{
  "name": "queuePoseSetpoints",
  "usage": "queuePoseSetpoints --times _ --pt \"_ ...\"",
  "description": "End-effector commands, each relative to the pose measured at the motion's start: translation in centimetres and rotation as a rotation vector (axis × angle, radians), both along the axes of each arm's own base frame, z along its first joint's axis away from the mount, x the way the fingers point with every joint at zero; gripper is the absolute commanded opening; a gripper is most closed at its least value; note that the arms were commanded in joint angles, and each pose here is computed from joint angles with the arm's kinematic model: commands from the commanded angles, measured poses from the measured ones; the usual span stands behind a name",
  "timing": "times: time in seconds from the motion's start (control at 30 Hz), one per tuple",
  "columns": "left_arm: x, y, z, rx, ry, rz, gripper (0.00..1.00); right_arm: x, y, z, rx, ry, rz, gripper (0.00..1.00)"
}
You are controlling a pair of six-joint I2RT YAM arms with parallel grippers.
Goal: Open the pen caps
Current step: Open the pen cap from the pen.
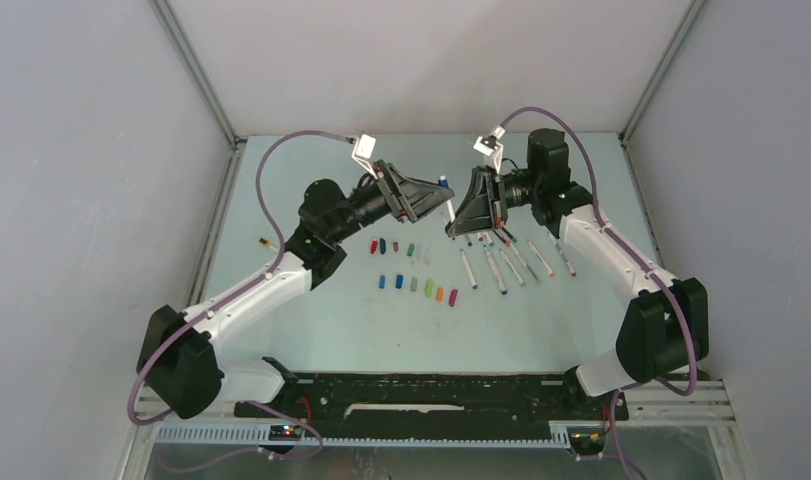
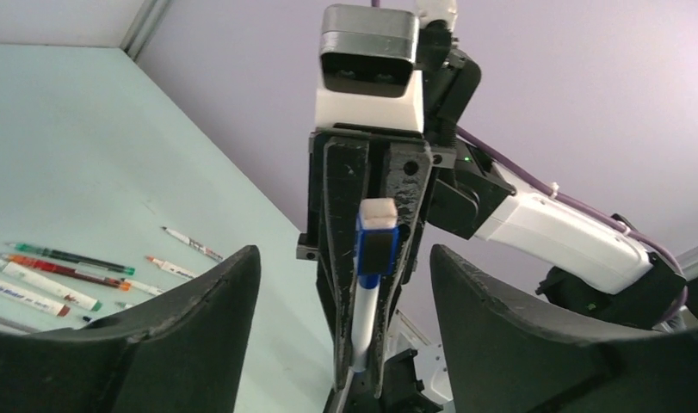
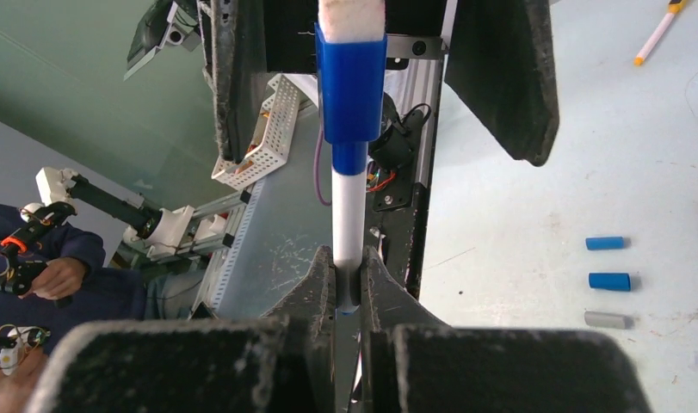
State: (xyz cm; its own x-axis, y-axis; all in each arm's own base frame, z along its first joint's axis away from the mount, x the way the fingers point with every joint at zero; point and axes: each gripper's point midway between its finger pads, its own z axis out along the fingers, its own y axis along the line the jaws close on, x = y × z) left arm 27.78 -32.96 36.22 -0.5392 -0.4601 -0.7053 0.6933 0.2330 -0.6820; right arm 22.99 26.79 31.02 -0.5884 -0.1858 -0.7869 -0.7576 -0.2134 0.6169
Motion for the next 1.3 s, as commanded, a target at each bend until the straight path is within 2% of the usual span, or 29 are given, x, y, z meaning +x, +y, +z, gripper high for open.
queuePoseSetpoints --times 0.0,0.07,0.4,0.67,0.73,0.93,0.97,1.03,1.13,1.27 --pt "-1.4 0.1 6.3 -0.113 -0.126 -0.063 0.71 -0.3 0.1 0.1 0.010 -0.009 0.031 0.00" --pt "-1.2 0.0 6.2 -0.109 -0.114 -0.063 0.65 -0.3 0.1 0.0 0.010 -0.007 0.033 0.00" --pt "-0.9 -0.7 6.3 -0.114 -0.088 -0.090 0.47 -0.2 0.3 -0.1 0.007 -0.001 0.034 0.00" --pt "-0.7 -1.0 5.7 -0.094 -0.070 -0.099 0.44 -0.2 0.3 -0.2 0.005 0.001 0.031 0.00" --pt "-0.7 -1.1 5.7 -0.092 -0.072 -0.099 0.37 -0.1 0.3 -0.2 0.005 0.002 0.030 0.00" --pt "-0.4 -1.2 5.6 -0.082 -0.064 -0.095 0.02 0.0 0.3 -0.3 0.003 0.004 0.027 0.00" --pt "-0.4 -1.1 5.6 -0.081 -0.064 -0.088 0.00 -0.1 0.3 -0.3 0.002 0.006 0.027 0.04" --pt "-0.4 -1.0 5.5 -0.079 -0.071 -0.082 0.00 0.0 0.3 -0.2 0.000 0.013 0.021 0.20" --pt "-0.4 -0.9 5.3 -0.074 -0.075 -0.073 0.00 0.6 -0.1 0.6 0.005 0.016 0.010 0.36" --pt "-0.4 -1.1 5.0 -0.072 -0.071 -0.077 0.00 1.3 -0.6 1.6 0.005 0.032 -0.004 0.41"
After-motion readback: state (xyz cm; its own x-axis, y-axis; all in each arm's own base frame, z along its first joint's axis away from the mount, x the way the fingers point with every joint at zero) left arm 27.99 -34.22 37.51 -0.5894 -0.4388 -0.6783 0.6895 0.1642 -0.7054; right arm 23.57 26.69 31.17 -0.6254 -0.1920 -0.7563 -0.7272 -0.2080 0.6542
